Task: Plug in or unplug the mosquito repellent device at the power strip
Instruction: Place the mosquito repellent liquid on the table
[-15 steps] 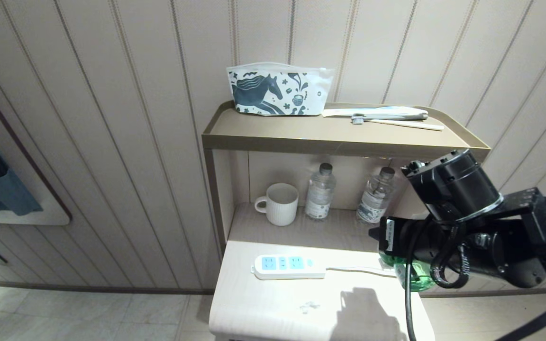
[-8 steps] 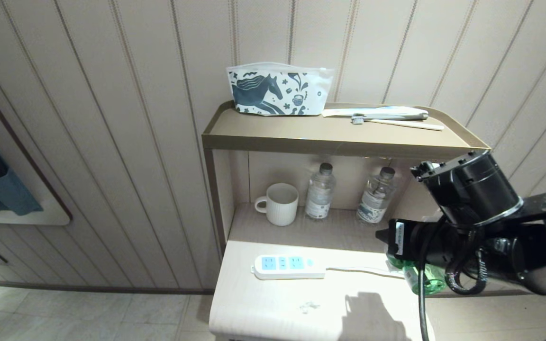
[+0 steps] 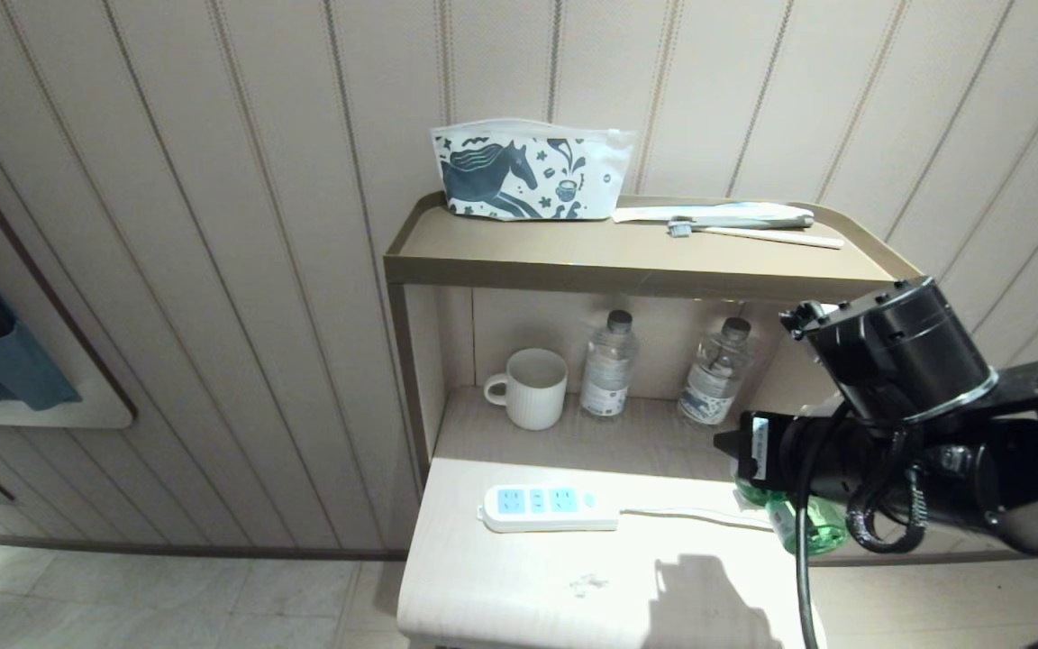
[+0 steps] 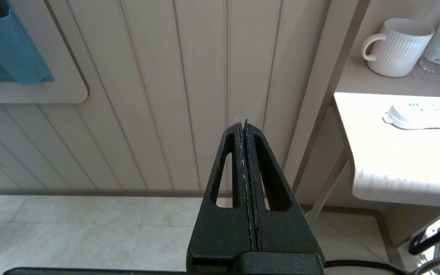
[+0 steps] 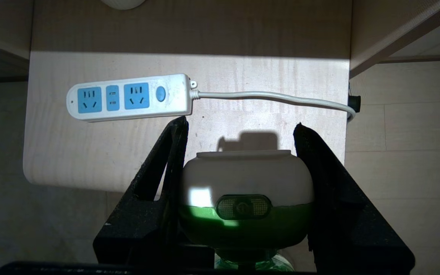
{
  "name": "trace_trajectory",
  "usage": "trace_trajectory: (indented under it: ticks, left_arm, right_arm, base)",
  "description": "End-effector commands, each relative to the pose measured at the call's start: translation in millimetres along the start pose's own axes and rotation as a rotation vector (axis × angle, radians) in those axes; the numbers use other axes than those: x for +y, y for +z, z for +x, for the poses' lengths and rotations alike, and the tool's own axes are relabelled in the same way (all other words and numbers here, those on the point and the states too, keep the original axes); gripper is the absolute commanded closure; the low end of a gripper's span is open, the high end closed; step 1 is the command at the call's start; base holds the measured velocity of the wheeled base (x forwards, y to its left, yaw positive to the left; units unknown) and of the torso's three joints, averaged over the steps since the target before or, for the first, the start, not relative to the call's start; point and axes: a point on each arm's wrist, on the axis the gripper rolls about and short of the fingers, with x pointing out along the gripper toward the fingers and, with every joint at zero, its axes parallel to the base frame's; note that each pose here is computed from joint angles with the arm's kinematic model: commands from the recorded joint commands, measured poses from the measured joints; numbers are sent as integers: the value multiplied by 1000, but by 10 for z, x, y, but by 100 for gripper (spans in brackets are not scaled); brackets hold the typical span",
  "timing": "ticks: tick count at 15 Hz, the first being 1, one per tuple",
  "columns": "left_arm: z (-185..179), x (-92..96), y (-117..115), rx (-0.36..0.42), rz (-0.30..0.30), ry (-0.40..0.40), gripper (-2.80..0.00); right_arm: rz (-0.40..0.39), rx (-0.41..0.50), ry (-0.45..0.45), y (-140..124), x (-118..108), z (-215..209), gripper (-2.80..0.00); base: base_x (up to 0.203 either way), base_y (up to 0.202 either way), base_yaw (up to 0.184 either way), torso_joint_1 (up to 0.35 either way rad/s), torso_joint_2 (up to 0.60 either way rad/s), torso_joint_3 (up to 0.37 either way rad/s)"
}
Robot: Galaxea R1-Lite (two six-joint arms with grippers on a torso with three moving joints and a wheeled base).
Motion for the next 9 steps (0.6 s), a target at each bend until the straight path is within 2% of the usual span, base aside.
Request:
trace_trajectory:
  ticks: [1,9]
  left_arm:
    - [0,0,-1,0,1,0,0]
    - [0,0,-1,0,0,0,0]
  right_arm:
    - [-4,15,-13,-35,-8,37,0]
    - [-24,10,-6,-35,-1,13,0]
  base:
    - [0,0,0,0,0,0]
    - [0,0,0,0,0,0]
